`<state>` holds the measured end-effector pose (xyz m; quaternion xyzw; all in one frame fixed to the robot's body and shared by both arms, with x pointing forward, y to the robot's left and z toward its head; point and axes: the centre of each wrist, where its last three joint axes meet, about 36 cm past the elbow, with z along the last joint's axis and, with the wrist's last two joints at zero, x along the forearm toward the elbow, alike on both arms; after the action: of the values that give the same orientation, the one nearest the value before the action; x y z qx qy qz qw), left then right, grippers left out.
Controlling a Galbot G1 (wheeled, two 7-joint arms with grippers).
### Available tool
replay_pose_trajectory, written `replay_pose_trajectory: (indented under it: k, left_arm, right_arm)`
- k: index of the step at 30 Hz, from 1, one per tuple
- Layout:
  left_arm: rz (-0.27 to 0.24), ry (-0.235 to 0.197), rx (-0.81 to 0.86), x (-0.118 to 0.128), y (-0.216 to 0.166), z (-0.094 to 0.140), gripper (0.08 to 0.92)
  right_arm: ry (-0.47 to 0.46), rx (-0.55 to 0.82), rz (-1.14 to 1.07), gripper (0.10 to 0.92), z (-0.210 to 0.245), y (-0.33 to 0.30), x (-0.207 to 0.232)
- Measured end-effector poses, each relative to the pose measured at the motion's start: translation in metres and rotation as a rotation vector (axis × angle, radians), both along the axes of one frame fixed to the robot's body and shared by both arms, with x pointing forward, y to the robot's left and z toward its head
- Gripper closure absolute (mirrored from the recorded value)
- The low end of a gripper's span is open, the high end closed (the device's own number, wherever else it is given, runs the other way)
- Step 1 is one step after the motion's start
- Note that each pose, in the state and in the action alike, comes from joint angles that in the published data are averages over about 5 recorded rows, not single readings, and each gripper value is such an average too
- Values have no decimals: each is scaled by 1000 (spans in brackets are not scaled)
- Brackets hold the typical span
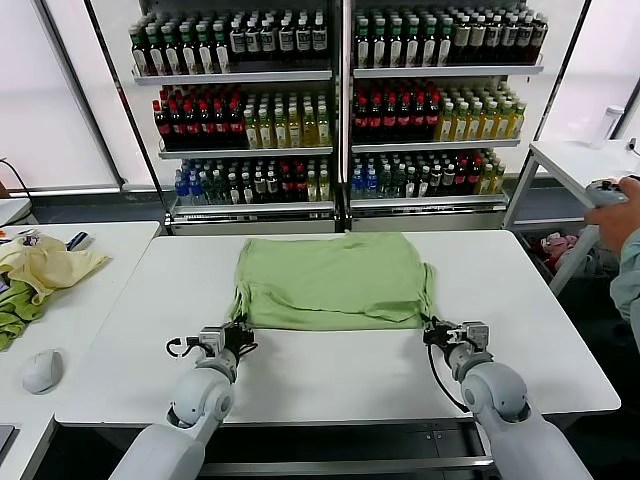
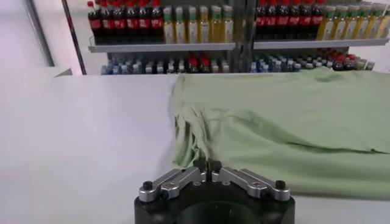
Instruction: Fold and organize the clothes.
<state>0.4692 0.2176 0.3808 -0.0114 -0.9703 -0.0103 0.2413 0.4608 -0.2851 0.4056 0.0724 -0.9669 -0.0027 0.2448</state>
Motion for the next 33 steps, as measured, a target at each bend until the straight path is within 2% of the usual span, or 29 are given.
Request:
replay_pose_trajectory:
  k: [10,17,27,30,33]
  left_arm:
    - [-19,-4,-7,-39,4,14,911]
    - [-34,-12,-19,-84,7,26,911]
    - [-37,13,-33,-146,6,39,911]
    - [-38,25,-28,-161,6,42,911]
    - [-43,36,-21,-173,5,44,910]
  right_arm:
    - [-23,-24,12,859,21,-12,-44]
    - [-32,-45,26,859,33,-14,-85]
    - [-14,-92,50,856,43,-15,-139]
    - [-15,-105,67,815,45,-14,-150]
    - [-28,-111,79,735,47,-12,-156]
